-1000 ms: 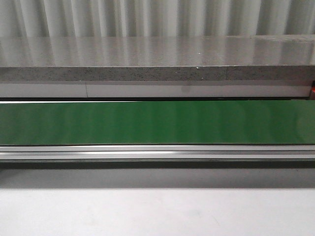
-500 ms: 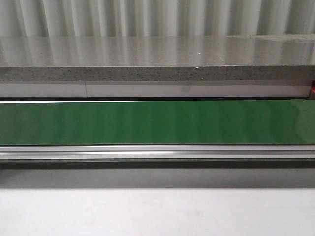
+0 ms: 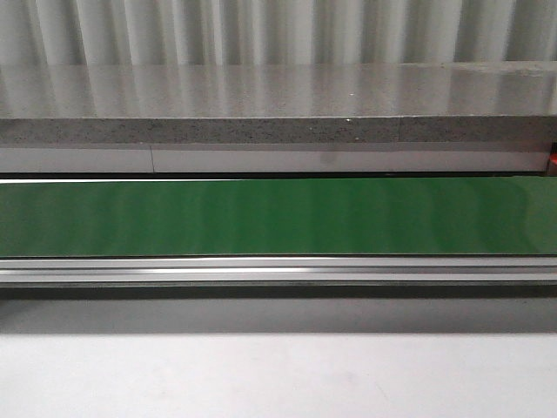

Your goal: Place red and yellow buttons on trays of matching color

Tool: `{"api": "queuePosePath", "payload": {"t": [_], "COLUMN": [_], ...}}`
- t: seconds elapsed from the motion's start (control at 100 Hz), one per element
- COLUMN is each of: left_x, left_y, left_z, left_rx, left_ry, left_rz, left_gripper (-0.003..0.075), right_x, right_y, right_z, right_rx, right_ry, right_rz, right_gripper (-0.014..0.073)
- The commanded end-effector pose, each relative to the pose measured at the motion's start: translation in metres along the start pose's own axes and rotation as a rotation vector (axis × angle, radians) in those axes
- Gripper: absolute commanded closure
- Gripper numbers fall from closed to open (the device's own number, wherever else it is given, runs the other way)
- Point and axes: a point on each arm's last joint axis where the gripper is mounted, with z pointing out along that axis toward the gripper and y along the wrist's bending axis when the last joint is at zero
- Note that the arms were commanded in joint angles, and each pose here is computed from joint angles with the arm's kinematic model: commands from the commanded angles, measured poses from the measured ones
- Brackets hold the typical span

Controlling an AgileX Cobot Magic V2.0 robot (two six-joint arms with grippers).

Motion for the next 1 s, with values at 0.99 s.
{"api": "queuePosePath", "payload": {"t": [0.99], "left_x": [-0.013], "left_y": [-0.002], "left_z": [-0.005], "left_rx": [0.003], "left_ry": [-0.094], "left_rz": [-0.014], "left_gripper": [0.074], "right_x": [0.156], "right_y": [0.065], "right_z": [-0.195], "right_rx": [-0.711], "right_ry": [-0.587], "right_rz": [-0.819], "right_gripper": [-0.0002]}}
